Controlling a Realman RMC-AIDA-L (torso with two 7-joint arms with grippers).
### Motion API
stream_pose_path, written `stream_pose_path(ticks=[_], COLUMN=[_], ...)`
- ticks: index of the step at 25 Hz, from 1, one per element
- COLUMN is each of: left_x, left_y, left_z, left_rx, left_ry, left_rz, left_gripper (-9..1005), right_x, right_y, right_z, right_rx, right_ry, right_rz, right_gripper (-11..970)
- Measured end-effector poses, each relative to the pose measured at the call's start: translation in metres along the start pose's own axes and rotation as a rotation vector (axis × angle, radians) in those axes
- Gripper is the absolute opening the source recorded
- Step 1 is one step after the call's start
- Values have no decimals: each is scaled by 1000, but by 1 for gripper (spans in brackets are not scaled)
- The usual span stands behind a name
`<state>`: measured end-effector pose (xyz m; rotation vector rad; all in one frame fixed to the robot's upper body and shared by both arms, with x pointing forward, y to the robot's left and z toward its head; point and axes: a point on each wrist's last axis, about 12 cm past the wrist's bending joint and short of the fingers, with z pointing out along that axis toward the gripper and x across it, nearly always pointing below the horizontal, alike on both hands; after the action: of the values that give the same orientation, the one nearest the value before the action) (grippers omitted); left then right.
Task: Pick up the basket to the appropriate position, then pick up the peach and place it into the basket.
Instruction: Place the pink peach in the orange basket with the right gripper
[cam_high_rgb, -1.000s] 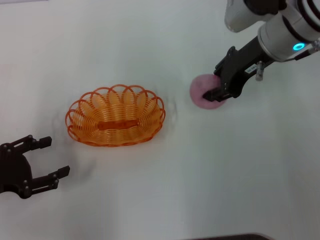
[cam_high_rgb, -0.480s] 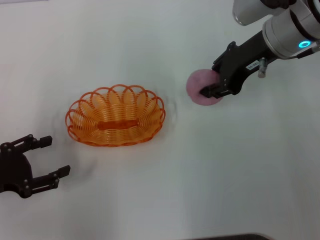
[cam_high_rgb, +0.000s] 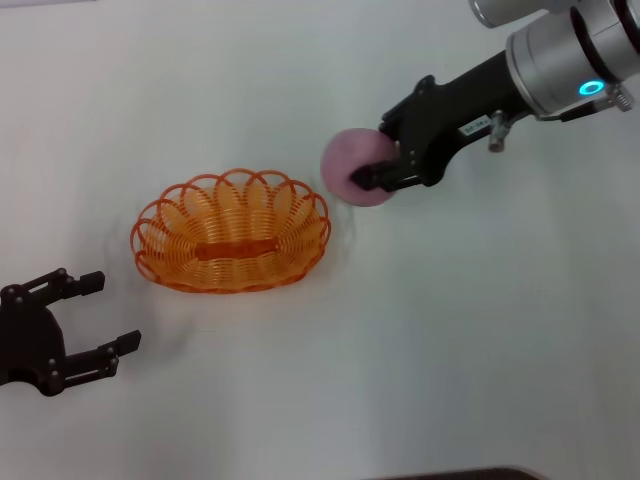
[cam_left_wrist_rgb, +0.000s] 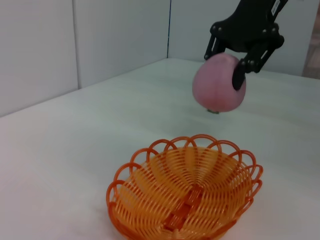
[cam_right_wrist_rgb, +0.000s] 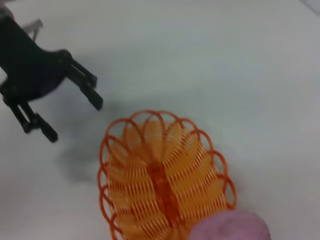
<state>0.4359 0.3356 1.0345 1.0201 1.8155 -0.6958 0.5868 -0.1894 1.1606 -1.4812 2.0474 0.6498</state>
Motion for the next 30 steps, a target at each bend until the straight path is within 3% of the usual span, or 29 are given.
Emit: stream_pose_path(ticks=[7,18,30], left_x=[0,-1,-1], left_y=[0,1,1], left_z=[0,-1,-1], left_rx=[0,-2,-2], left_ry=[0,3,2], left_rz=[1,6,4], left_gripper=[813,814,814], right_x=[-8,-24,-26], right_y=[6,17,19], right_z=[15,58,83], right_rx=[-34,-74,-38], right_ry=[-57,-20,-5], right_rz=[-19,-72,-99], right_gripper=[394,394,395])
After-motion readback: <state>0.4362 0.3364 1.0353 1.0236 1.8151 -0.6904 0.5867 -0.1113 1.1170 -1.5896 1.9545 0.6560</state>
